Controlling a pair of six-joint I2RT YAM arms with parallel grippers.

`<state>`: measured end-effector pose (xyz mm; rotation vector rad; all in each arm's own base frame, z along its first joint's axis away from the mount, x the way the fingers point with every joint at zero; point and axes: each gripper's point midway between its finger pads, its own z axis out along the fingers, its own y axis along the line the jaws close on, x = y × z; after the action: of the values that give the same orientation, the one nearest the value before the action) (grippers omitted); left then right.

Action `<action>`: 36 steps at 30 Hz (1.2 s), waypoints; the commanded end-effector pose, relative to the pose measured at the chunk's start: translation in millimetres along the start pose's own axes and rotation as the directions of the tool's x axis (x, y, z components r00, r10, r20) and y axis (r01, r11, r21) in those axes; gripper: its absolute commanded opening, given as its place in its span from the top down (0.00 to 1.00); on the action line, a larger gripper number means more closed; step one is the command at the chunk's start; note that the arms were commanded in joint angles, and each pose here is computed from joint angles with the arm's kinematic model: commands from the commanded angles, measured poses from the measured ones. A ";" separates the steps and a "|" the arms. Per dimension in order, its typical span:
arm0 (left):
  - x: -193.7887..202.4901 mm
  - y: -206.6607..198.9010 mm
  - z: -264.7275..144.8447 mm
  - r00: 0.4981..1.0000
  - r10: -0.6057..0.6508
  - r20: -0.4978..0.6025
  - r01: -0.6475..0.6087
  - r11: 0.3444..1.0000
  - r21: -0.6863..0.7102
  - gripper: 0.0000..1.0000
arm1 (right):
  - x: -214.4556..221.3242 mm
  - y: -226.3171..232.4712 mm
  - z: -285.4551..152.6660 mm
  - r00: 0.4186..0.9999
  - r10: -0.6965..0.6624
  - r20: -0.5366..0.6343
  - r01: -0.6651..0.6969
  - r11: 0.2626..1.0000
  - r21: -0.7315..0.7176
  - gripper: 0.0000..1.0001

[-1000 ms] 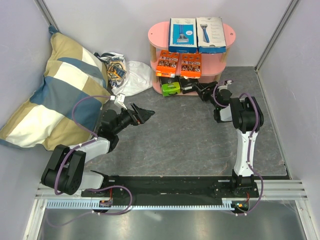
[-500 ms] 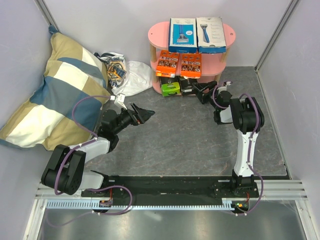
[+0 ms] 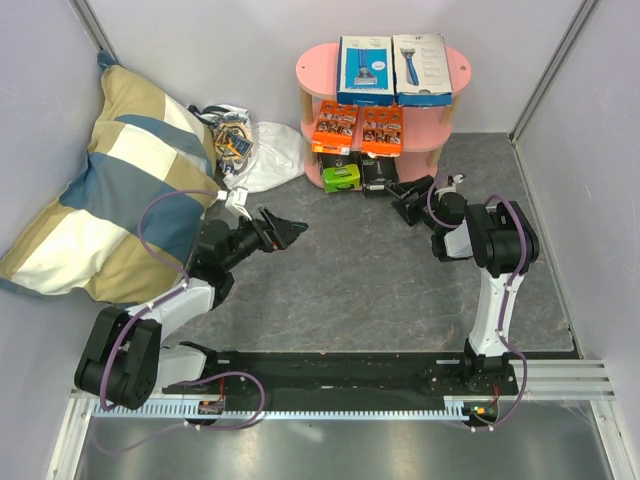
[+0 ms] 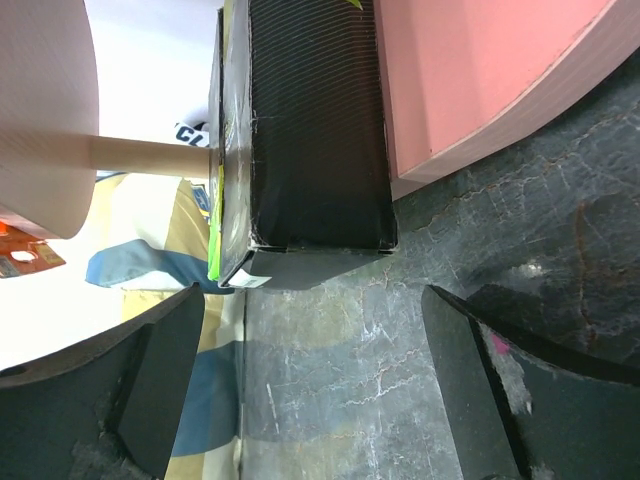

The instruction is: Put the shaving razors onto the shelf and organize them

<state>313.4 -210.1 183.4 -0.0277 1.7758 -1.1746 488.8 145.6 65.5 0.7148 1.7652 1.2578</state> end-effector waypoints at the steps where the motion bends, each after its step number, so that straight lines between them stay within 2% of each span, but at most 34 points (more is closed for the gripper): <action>1: -13.9 -8.7 -0.2 0.997 0.081 0.017 -0.081 0.997 0.017 0.00 | -5.0 14.4 1.2 0.999 -0.050 0.010 0.050 0.999 -0.012 0.02; 3: -12.5 -8.5 -0.8 0.997 0.078 0.013 -0.078 0.997 0.018 0.00 | -5.6 13.5 1.5 0.999 -0.045 0.012 0.045 0.999 -0.006 0.03; 10: -10.4 -6.1 -1.1 0.997 0.076 0.005 -0.076 0.997 0.009 0.00 | -8.4 25.9 11.8 1.000 -0.021 0.007 0.022 0.996 -0.085 0.25; 12: -10.1 -5.6 -0.9 0.997 0.078 0.003 -0.078 0.997 0.007 0.00 | -10.7 31.8 11.1 1.000 -0.021 0.012 0.022 0.994 -0.103 0.25; 15: -9.9 -4.4 0.4 0.997 0.079 0.000 -0.079 0.997 0.004 0.00 | -11.8 35.9 5.0 0.999 -0.037 0.018 0.039 0.995 -0.093 0.16; 16: -10.2 -4.5 0.5 0.997 0.081 0.000 -0.081 0.997 0.004 0.00 | -12.0 36.9 3.1 0.999 -0.045 0.021 0.047 0.995 -0.089 0.10; 19: -9.3 -3.6 1.4 0.997 0.081 -0.005 -0.081 0.997 0.005 0.00 | -16.1 34.4 -1.1 0.996 -0.086 0.032 0.087 0.995 -0.039 0.06; 24: -6.8 -0.3 3.0 0.997 0.075 -0.012 -0.075 0.997 -0.001 0.00 | -29.0 27.9 -3.4 0.987 -0.149 0.053 0.146 0.988 0.059 0.06; 31: -4.9 2.3 4.1 0.997 0.070 -0.016 -0.070 0.998 -0.005 0.00 | -48.4 33.5 -2.8 0.966 -0.242 0.091 0.231 0.965 0.124 0.09; 36: -2.9 3.9 3.9 0.997 0.072 -0.021 -0.072 0.997 -0.007 0.00 | -61.5 29.4 9.0 0.961 -0.254 0.107 0.239 0.961 0.136 0.19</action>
<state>312.2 -208.7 168.1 -0.0224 1.8423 -1.1421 505.8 120.2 94.0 0.6440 1.8255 0.9856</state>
